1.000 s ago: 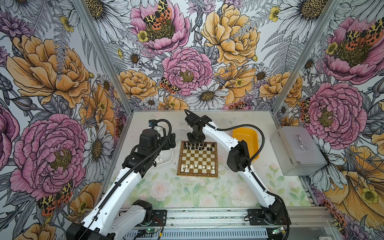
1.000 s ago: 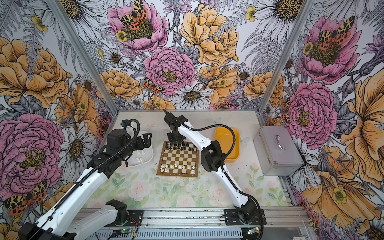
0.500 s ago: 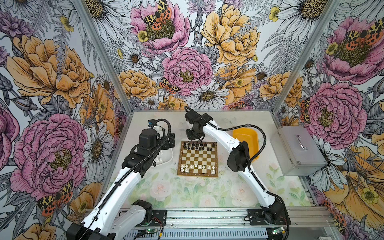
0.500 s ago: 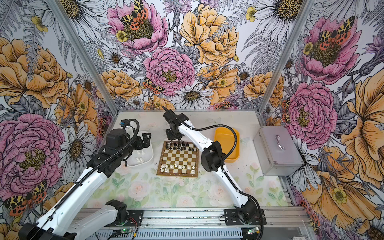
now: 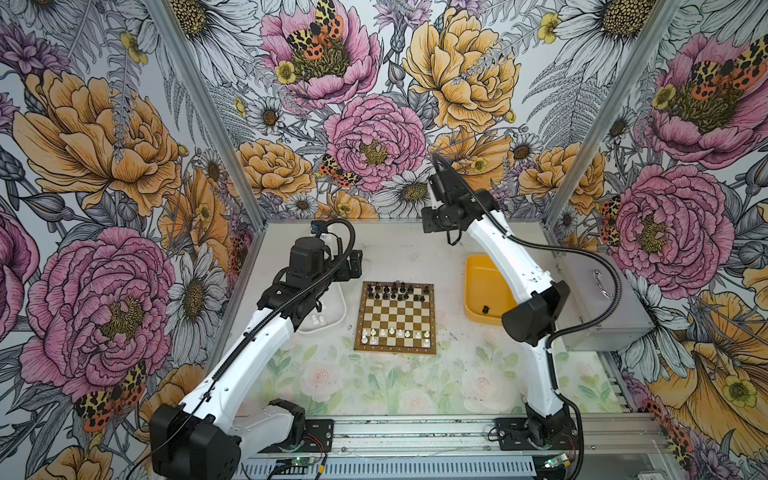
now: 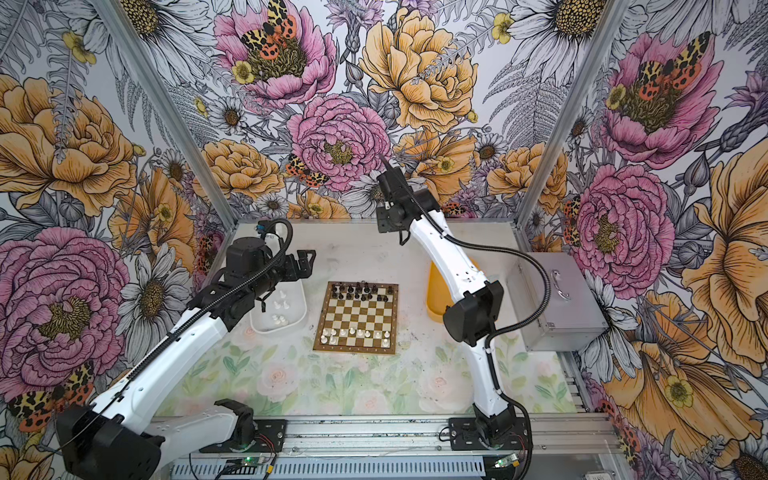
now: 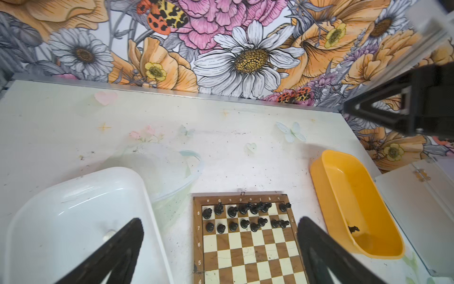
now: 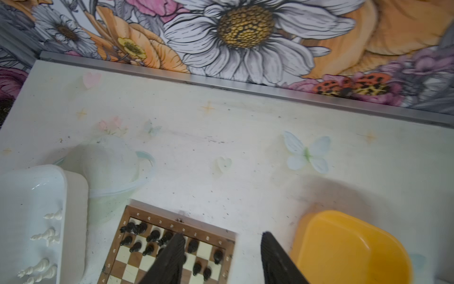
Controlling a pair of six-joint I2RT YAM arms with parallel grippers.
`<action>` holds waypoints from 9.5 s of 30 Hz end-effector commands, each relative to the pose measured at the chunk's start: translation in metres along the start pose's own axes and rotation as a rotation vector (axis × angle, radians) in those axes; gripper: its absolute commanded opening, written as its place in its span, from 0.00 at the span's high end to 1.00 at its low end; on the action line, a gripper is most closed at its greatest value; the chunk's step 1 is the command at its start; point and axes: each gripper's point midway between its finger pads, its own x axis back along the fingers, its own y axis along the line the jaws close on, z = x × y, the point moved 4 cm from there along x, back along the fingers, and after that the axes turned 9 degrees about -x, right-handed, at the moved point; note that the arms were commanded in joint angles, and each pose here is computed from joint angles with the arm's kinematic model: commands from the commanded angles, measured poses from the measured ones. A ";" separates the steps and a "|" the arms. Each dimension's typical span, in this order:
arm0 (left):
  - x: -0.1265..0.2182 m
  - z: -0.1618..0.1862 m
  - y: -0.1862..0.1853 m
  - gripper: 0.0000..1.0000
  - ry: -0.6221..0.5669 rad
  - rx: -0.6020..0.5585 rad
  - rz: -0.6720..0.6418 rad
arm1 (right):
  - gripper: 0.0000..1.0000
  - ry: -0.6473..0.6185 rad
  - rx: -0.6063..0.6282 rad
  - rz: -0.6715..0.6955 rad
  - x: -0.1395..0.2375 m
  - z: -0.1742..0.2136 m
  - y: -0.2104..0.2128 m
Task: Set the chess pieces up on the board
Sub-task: 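Open the right gripper and move it back over the yellow tub, then lower the right gripper onto the last black pawn in the tub and grasp, then lift the black pawn and carry it over the chessboard with the right gripper, then lower the black pawn onto the empty square in the black pawn row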
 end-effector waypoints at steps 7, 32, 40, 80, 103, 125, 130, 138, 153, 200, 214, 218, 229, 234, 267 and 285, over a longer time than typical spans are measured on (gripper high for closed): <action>-0.036 -0.016 -0.094 0.01 0.021 -0.114 0.191 | 0.50 0.161 -0.160 0.178 0.002 0.103 -0.093; -0.103 -0.013 -0.216 0.01 0.131 -0.180 0.265 | 0.59 0.380 -0.425 0.096 -0.041 0.204 -0.170; -0.114 -0.008 -0.211 0.01 0.151 -0.200 0.267 | 0.58 0.434 -0.441 0.117 -0.062 0.209 -0.170; -0.125 -0.013 -0.182 0.01 0.158 -0.163 0.259 | 0.70 0.518 -0.385 0.155 -0.093 0.223 -0.166; -0.118 -0.009 -0.179 0.01 0.159 -0.161 0.249 | 0.73 0.553 -0.374 0.178 -0.095 0.237 -0.169; -0.119 -0.011 -0.178 0.01 0.153 -0.166 0.237 | 0.83 0.555 -0.364 0.186 -0.093 0.236 -0.170; -0.119 -0.012 -0.177 0.01 0.150 -0.165 0.234 | 0.86 0.562 -0.368 0.195 -0.095 0.237 -0.171; -0.120 -0.010 -0.176 0.01 0.154 -0.166 0.229 | 0.93 0.555 -0.366 0.198 -0.095 0.233 -0.171; -0.107 -0.019 -0.163 0.01 0.126 -0.153 0.210 | 1.00 0.530 -0.369 0.190 -0.086 0.201 -0.169; 0.012 0.011 -0.005 0.01 -0.019 -0.001 -0.065 | 1.00 0.558 -0.056 0.015 -0.133 0.136 0.021; 0.012 0.015 0.004 0.01 -0.004 0.007 -0.062 | 1.00 0.596 -0.032 0.031 -0.140 0.153 0.033; 0.013 0.015 0.005 0.01 -0.006 0.009 -0.059 | 1.00 0.602 -0.030 0.035 -0.141 0.156 0.035; 0.015 0.015 0.005 0.01 -0.010 0.008 -0.053 | 1.00 0.625 -0.023 0.061 -0.147 0.167 0.032; 0.017 0.014 0.006 0.01 -0.015 0.011 -0.056 | 1.00 0.628 -0.020 0.062 -0.149 0.169 0.031; 0.016 0.013 0.007 0.01 -0.014 0.024 -0.060 | 0.90 0.634 -0.007 0.048 -0.161 0.173 0.034; 0.015 0.006 0.007 0.01 -0.026 0.021 -0.066 | 0.70 0.534 -0.023 0.023 -0.152 0.137 0.032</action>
